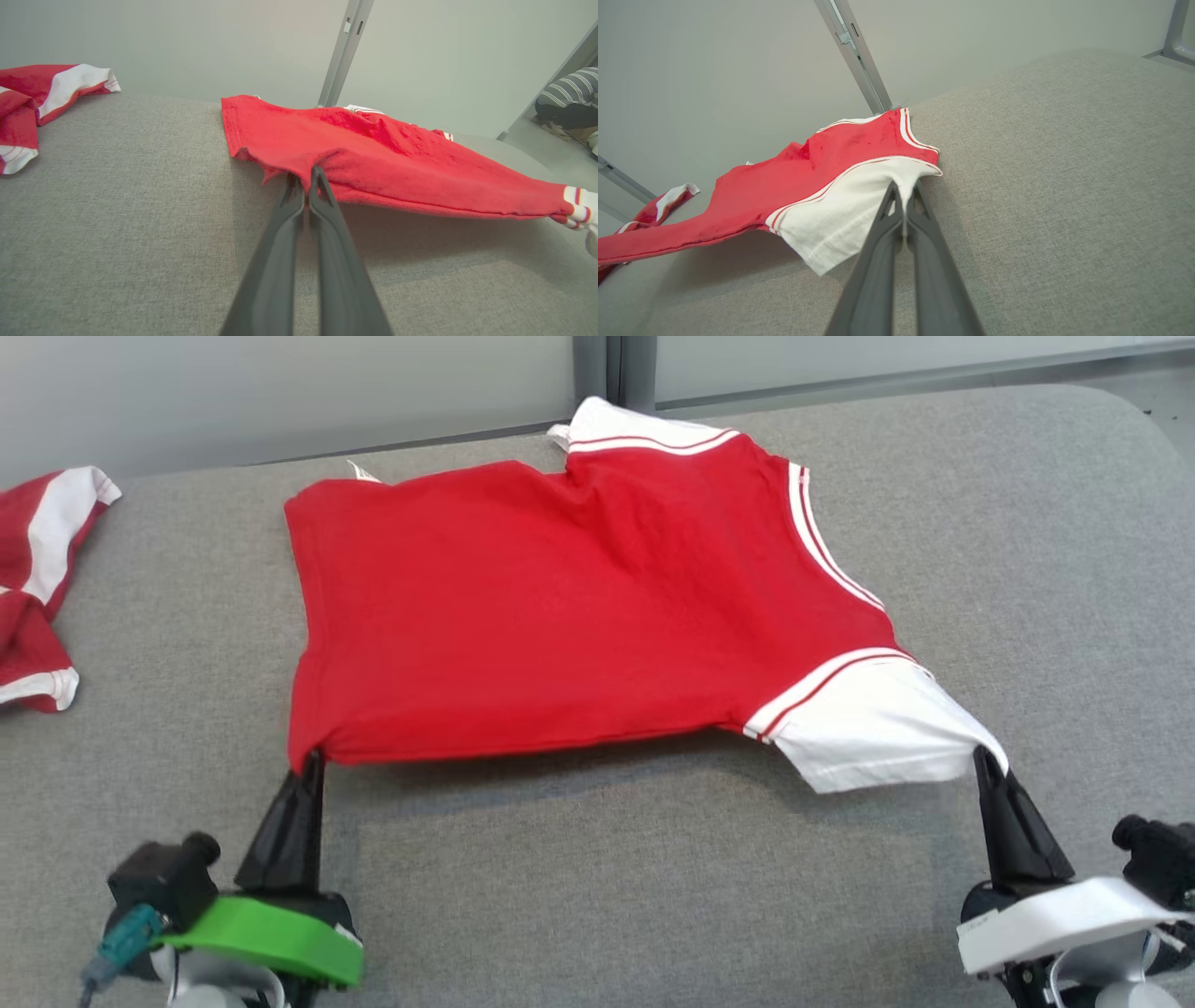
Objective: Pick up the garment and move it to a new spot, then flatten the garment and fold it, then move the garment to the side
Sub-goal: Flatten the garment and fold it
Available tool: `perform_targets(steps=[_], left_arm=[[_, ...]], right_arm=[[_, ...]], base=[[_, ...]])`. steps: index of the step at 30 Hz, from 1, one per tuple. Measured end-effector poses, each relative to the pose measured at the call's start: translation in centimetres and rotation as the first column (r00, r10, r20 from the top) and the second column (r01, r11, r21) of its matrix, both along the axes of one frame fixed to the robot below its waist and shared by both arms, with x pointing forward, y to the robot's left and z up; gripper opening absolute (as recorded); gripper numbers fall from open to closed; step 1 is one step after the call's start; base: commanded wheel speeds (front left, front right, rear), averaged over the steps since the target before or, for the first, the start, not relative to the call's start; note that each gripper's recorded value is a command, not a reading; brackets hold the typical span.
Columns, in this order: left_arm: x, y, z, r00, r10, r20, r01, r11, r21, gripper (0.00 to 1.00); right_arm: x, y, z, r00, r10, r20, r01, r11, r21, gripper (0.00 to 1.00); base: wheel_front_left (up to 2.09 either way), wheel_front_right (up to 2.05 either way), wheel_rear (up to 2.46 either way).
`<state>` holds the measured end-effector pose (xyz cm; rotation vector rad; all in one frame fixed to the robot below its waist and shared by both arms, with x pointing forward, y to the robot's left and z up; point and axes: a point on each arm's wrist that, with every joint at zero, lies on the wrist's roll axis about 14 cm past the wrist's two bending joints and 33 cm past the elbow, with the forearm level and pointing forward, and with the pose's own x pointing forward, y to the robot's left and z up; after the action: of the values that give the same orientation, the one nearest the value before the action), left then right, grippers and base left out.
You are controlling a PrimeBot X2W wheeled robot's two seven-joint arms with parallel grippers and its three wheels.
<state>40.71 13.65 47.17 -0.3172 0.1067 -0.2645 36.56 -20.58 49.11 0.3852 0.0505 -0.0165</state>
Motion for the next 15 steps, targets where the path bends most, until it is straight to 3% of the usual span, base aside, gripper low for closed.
perform_targets(steps=[15], left_arm=[[-8.9,0.6,-3.5,0.984,0.121,-0.127,-0.127,0.991,-0.038,0.00]], right_arm=[[-5.6,-0.1,-2.0,0.998,-0.033,-0.059,0.033,0.999,-0.008,0.00]], base=[[0.00,0.00,0.00]])
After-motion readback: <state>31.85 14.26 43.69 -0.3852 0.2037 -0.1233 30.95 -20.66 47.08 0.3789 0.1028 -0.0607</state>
